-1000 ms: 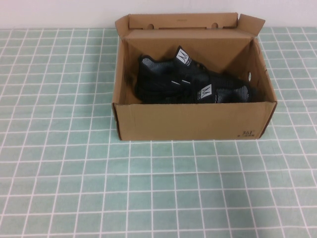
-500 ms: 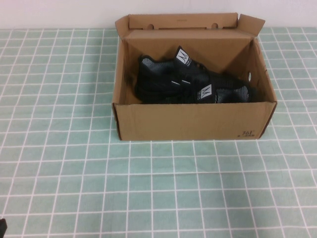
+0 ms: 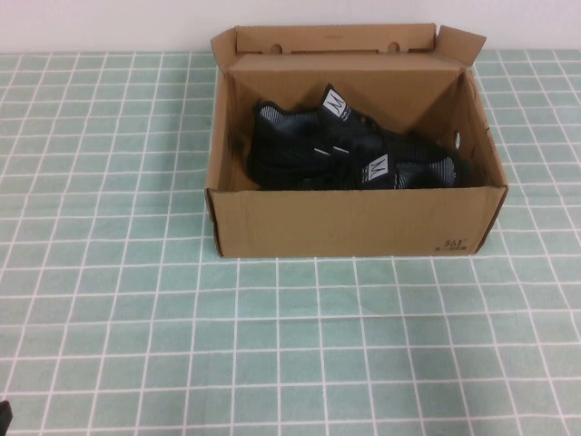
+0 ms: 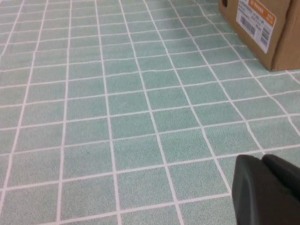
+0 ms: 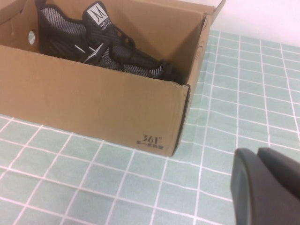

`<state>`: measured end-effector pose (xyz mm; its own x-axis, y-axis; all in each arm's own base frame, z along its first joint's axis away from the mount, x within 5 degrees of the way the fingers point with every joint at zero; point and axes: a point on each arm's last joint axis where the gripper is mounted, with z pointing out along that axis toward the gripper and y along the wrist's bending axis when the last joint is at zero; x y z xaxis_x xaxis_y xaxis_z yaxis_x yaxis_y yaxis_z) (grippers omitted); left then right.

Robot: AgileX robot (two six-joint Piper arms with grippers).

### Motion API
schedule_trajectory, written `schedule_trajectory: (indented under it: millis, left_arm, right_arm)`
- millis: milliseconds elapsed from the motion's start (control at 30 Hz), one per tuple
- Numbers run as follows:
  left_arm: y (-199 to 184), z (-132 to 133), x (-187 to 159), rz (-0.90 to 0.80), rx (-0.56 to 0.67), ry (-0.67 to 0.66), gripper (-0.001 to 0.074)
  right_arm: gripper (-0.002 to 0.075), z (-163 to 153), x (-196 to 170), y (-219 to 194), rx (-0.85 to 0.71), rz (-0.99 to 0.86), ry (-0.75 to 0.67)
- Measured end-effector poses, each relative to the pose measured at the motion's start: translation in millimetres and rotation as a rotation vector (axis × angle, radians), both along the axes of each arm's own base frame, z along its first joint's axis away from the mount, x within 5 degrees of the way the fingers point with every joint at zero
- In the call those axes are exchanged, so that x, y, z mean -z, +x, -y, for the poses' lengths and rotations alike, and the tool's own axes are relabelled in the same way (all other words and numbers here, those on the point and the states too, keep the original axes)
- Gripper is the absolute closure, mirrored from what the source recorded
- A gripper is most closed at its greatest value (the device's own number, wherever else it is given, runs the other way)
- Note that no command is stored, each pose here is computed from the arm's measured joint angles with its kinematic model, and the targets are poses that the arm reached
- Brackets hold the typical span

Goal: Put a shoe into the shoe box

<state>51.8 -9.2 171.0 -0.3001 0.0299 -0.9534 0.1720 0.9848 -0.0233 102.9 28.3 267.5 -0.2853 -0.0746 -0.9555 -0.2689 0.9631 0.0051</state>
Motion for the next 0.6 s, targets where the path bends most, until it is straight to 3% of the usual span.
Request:
schedule_trajectory:
  millis: [333, 600]
  left_arm:
    - [-0.1, -0.1, 0.1, -0.001, -0.001, 0.000, 0.0738]
    - [-0.1, -0.2, 0.2, -0.001, -0.001, 0.002, 0.0738]
  right_arm:
    - [0.0734, 0.6, -0.5, -0.6, 0.004, 0.005, 0.001]
    - [0.0734, 17.8, -10.9, -13.6, 0.144, 0.119, -0.031]
